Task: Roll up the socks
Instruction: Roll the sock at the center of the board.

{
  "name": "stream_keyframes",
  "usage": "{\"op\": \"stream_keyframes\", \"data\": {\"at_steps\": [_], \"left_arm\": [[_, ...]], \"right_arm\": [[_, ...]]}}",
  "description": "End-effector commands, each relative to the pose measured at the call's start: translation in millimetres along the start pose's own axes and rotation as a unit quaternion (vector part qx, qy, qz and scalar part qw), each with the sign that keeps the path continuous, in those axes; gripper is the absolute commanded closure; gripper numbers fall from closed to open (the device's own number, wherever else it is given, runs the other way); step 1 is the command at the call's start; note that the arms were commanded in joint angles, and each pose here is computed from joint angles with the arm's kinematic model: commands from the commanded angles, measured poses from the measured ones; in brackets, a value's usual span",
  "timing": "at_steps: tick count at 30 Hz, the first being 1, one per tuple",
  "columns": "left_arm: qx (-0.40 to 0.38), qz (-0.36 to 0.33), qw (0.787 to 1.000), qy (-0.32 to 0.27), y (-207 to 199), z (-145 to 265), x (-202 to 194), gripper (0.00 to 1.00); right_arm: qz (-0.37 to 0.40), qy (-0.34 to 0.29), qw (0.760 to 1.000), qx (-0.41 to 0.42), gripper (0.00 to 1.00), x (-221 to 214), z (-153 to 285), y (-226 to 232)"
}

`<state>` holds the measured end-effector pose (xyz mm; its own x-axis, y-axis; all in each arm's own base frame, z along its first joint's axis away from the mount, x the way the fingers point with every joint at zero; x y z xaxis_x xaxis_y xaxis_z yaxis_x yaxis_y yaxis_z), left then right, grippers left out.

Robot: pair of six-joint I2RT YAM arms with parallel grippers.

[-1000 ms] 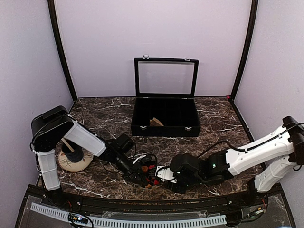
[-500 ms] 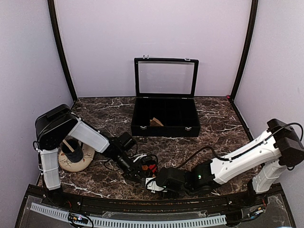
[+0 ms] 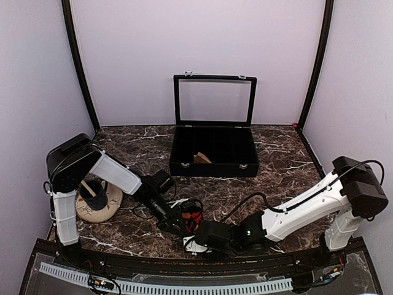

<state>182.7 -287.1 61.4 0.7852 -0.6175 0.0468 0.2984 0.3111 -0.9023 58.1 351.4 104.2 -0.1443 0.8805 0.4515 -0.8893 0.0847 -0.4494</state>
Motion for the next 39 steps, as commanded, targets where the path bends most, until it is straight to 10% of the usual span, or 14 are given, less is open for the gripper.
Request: {"op": "stream_keyframes", "data": {"at_steps": [1, 36, 39], "left_arm": [[0.019, 0.029, 0.999, 0.01, 13.8, 1.0, -4.7, 1.0], [0.015, 0.035, 0.999, 0.006, 19.6, 8.4, -4.3, 1.0], [0.04, 0.031, 0.999, -0.004, 17.8, 12.2, -3.2, 0.87]], "right_arm": [[0.013, -0.026, 1.0, -0.001, 0.55, 14.9, -2.4, 0.4], [-0.051, 0.068, 0.993, 0.086, 0.92, -22.5, -43.3, -12.4], [-0.072, 0.071, 0.989, 0.112, 0.93, -20.1, -42.7, -17.5]]}}
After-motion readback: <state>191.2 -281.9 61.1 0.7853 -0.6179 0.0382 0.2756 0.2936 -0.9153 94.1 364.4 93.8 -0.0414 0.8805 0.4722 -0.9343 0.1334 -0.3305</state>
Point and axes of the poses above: each gripper's point midway between its finger pads, its own z axis back along the fingers, its own y axis along the line the jaws close on, x = y × z, the point moved 9 cm from there along z, back along the fingers, and after that the axes turned 9 degrees about -z, right-handed, at the moved point
